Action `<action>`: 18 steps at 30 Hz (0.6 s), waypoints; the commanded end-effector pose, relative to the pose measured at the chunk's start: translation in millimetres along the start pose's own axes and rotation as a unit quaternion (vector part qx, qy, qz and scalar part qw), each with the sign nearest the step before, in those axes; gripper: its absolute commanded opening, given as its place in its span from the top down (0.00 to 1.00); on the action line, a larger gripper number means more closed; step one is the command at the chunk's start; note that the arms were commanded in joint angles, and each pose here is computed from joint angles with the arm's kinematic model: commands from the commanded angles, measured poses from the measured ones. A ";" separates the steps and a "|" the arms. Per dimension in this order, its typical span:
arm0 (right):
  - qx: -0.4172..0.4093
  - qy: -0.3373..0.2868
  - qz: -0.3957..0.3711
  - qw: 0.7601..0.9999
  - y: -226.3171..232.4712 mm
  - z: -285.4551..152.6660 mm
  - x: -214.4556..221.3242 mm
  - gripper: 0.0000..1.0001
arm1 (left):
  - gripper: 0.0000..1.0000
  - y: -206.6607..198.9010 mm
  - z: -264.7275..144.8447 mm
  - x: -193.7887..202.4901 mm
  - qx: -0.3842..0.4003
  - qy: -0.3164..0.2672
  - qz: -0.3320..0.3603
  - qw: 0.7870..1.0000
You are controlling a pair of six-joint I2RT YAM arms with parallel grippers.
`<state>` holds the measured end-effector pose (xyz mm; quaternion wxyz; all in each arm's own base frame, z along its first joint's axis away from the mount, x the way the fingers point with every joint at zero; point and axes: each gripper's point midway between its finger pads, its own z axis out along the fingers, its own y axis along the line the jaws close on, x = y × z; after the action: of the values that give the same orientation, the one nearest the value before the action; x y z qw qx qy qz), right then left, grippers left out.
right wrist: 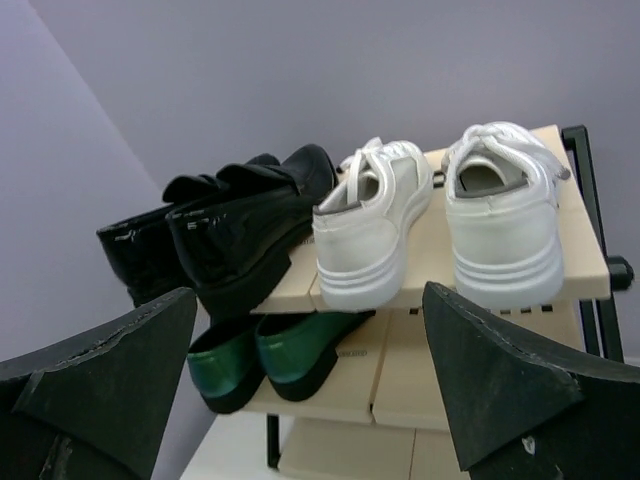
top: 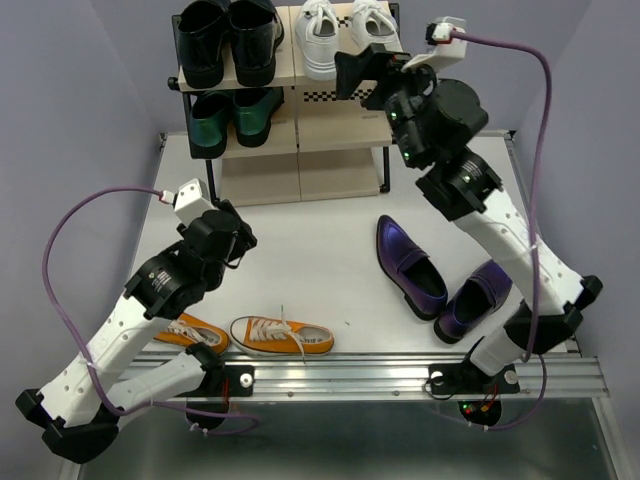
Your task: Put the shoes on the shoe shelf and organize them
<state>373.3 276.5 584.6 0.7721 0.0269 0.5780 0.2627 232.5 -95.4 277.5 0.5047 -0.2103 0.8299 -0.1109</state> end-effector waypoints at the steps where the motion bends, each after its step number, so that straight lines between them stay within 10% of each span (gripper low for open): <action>1: -0.023 0.068 0.016 0.997 -8.2 -45.3 13.4 0.00 | 0.34 -0.9 4.0 -5.1 -0.005 -0.014 0.002 1.000; 18: 0.259 0.323 -0.077 0.907 -195.5 -237.5 190.4 0.04 | 0.34 -17.8 23.3 10.1 0.005 0.006 0.012 1.000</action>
<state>284.3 158.3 321.9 0.5780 0.0575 0.8086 0.0932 249.0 -113.3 264.7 0.4942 -0.1973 0.8401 -0.1052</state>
